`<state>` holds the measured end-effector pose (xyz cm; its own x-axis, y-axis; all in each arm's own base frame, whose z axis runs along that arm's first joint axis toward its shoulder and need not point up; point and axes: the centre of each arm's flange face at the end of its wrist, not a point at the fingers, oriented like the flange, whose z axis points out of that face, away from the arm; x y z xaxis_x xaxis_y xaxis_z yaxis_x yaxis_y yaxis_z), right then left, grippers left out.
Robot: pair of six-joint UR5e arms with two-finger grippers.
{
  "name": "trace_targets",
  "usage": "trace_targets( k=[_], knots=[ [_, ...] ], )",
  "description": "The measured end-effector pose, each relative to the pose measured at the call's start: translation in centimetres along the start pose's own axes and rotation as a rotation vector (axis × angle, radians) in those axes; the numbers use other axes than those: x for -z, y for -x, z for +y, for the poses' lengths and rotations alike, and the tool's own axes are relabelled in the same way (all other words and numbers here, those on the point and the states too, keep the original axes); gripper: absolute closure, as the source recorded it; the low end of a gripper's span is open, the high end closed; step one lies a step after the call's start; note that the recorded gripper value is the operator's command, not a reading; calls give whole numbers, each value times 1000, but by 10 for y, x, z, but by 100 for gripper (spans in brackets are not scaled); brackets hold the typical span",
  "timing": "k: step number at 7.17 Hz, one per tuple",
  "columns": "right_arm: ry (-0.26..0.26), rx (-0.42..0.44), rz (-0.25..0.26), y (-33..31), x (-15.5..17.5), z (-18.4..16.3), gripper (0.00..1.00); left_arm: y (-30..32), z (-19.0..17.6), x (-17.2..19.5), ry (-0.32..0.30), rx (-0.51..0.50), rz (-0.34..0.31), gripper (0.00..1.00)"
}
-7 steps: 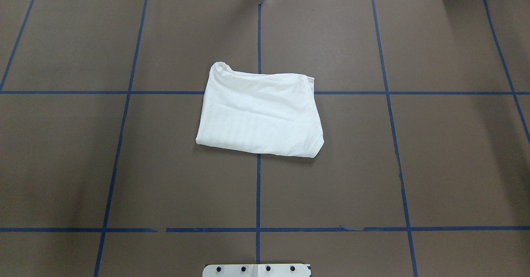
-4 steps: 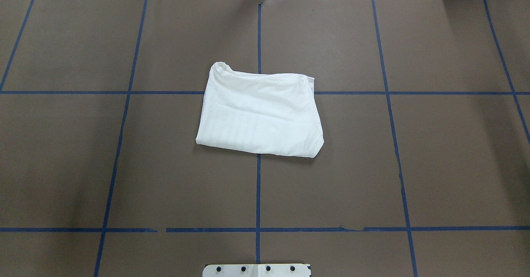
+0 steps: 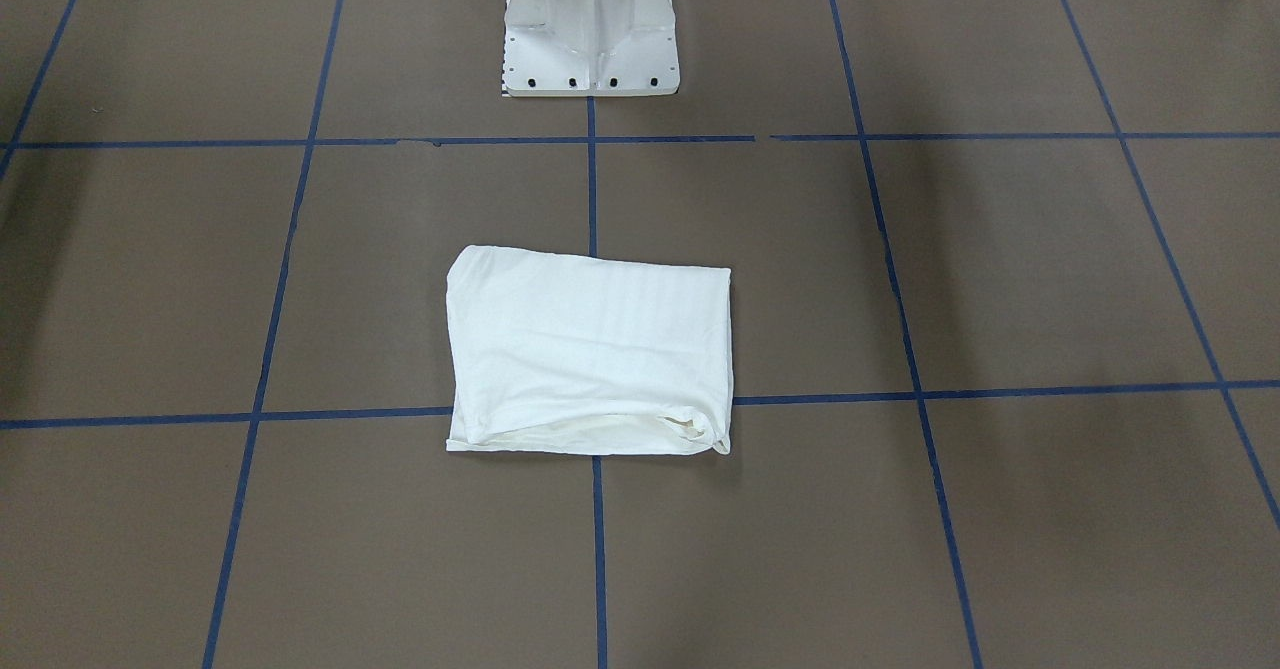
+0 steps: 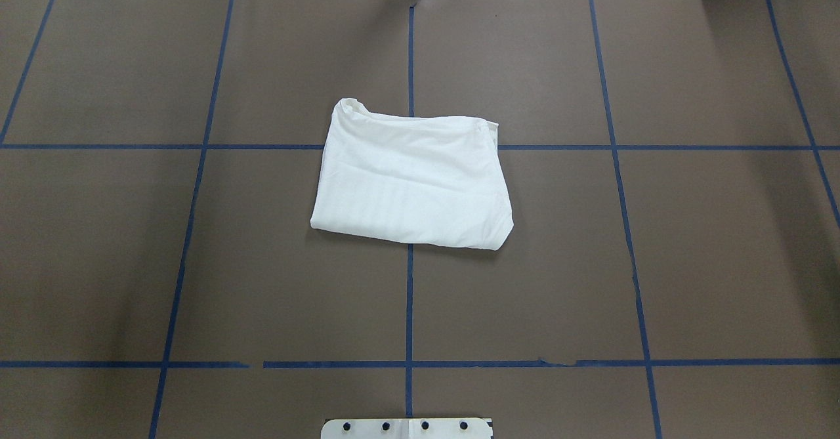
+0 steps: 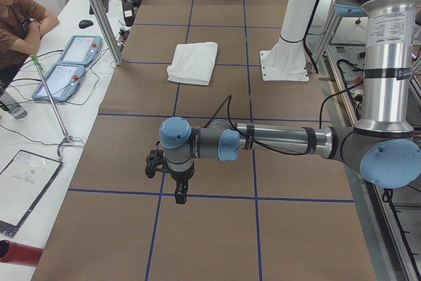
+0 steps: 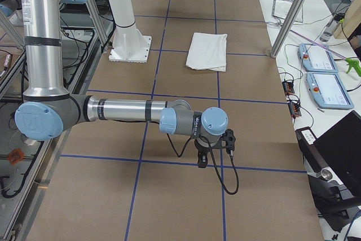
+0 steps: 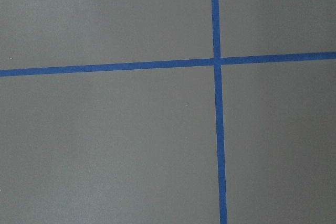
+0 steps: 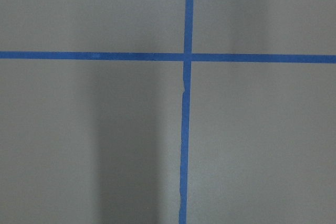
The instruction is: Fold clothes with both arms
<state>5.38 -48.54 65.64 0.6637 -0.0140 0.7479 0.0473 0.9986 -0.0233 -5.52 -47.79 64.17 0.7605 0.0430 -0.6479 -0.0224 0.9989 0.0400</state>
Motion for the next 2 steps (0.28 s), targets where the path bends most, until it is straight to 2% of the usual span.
trace_targets(
  k=[2],
  knots=[
    [-2,-1,0,-1,1,0,0,0,0,0,-1,-1,0,0]
  ],
)
